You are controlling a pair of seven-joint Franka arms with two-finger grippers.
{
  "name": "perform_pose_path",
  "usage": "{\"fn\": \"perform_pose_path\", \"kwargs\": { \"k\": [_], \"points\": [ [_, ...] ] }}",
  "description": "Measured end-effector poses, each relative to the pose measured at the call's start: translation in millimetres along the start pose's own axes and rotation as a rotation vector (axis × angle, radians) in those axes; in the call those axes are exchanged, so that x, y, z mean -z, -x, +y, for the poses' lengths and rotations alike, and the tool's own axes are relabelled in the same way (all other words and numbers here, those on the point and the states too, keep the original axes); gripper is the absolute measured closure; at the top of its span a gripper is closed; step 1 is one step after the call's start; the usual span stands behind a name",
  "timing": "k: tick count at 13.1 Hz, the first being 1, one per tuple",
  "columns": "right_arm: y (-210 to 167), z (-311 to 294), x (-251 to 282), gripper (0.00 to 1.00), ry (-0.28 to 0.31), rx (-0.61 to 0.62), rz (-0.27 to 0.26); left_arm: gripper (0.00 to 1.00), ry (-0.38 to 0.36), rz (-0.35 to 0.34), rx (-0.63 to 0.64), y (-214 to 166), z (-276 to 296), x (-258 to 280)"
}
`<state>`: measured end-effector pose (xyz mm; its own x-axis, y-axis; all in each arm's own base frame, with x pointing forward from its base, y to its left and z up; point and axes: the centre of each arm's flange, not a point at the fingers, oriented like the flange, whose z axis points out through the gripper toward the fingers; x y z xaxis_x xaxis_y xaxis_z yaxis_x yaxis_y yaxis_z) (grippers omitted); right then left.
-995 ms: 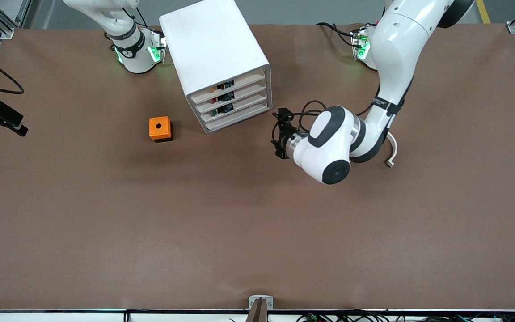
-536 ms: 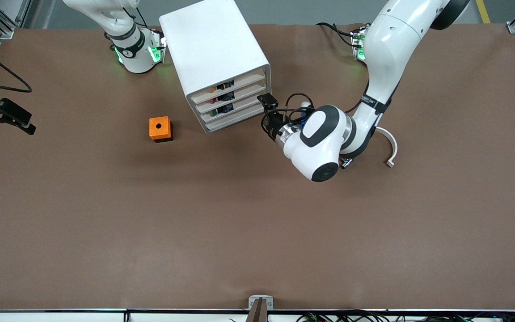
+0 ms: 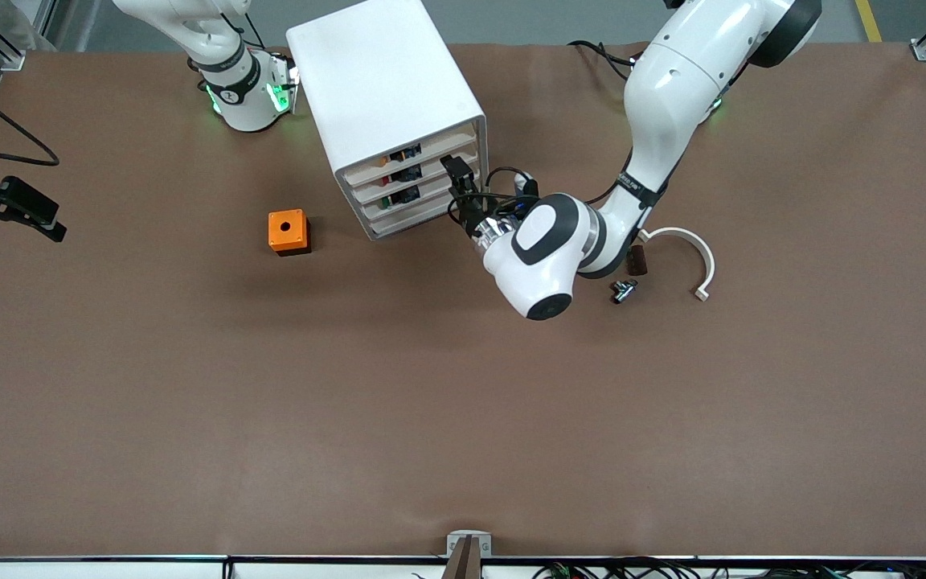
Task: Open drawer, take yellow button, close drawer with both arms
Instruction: 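Reach the left gripper to the cabinet's middle drawer handle, then pull the middle drawer open with the left gripper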
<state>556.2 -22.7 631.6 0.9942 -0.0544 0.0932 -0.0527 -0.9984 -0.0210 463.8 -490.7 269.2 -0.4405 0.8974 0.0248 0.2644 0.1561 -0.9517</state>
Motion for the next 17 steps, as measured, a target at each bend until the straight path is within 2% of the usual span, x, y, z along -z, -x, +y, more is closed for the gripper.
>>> {"fn": "perform_pose_path", "kwargs": {
  "k": [4, 5, 7, 10, 11, 12, 14, 15, 17],
  "points": [
    [0.0, -0.7, 0.0, 0.00, 0.000, 0.001, 0.000, 0.30, -0.021, 0.040, 0.014, 2.0, 3.3, -19.1],
    [0.0, -0.9, 0.0, 0.00, 0.000, 0.002, 0.000, 0.36, -0.026, 0.046, 0.013, 3.2, 2.1, -23.5],
    [0.0, -1.0, 0.0, 0.00, 0.000, 0.002, 0.000, 0.38, -0.038, 0.050, 0.010, 6.5, -1.8, -31.6],
    [0.0, -2.5, -0.1, 0.00, 0.000, 0.004, 0.000, 0.48, -0.046, 0.057, 0.009, 8.6, -3.2, -38.9],
    [0.0, -2.8, -0.1, 0.00, 0.000, 0.005, 0.000, 0.55, -0.047, 0.061, 0.010, 9.1, -2.7, -41.4],
    [0.1, -3.0, -0.1, 0.00, -0.001, 0.005, 0.000, 0.58, -0.050, 0.062, 0.011, 9.3, -1.6, -43.0],
    [0.1, -3.3, -0.1, 0.00, -0.001, 0.006, 0.000, 0.80, -0.062, 0.063, 0.012, 10.1, -1.7, -45.6],
    [0.1, -3.4, -0.1, 0.00, -0.001, 0.006, 0.000, 0.86, -0.064, 0.062, 0.008, 10.7, -3.2, -44.9],
    [0.0, -3.5, -0.2, 0.00, -0.001, 0.006, 0.000, 0.86, -0.061, 0.052, 0.012, 9.2, -0.7, -38.3]
  ]
}}
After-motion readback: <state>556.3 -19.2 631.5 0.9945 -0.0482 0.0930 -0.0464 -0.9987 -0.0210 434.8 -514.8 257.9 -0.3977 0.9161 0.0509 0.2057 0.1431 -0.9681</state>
